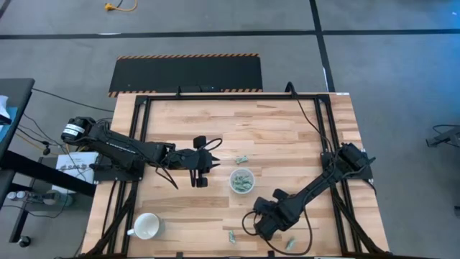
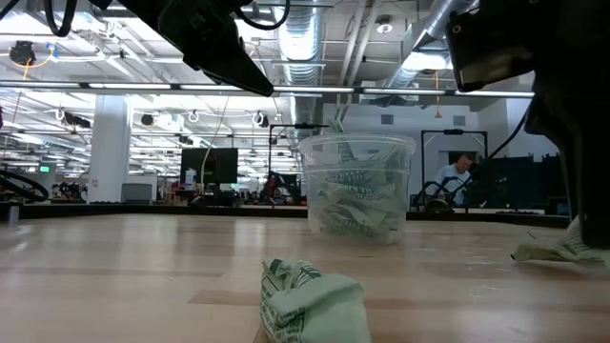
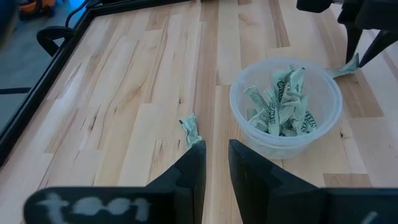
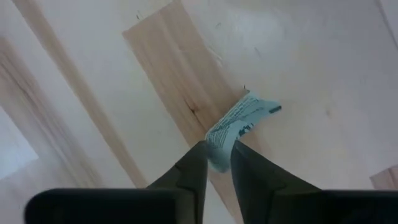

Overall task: Pick and place Stevia / Truvia into bins
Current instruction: Put the stevia packet into the transparent container

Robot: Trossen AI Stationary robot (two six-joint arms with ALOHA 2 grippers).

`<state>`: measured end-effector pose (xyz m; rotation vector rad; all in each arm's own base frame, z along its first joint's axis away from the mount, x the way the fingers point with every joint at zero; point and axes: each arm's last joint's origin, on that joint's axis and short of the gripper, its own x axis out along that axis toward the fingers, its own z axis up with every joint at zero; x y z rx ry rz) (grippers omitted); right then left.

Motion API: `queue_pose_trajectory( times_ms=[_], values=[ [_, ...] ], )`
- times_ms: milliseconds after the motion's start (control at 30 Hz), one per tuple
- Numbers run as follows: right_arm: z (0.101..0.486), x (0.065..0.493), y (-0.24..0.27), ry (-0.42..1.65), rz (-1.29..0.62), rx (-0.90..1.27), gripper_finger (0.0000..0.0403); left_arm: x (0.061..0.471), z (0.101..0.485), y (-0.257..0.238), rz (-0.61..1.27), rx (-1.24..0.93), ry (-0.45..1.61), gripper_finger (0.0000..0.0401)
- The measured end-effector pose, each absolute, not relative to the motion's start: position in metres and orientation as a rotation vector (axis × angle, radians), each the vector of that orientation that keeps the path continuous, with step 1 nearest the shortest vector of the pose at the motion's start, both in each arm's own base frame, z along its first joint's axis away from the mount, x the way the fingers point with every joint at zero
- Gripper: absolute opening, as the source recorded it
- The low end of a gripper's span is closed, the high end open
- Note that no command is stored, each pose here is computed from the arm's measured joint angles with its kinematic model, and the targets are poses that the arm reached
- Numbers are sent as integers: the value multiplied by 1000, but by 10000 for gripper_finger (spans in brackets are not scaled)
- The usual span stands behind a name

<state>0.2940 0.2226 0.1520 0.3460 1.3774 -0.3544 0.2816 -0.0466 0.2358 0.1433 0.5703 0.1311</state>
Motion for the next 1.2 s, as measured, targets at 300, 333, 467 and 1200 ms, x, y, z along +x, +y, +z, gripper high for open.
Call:
queue_pose_trajectory(
  times_ms=[300,333,467,1200],
  values=[
    [152,295,223,1376,-294,265,8,282,236,-47,131,143,571,59],
    [152,295,223,1375,-290,262,6,282,236,-46,131,144,571,59],
    [173,296,223,1345,-270,245,3,282,236,-47,131,144,571,59],
    [242,345,142,1162,-317,33,2,281,236,-47,128,152,575,59]
  ],
)
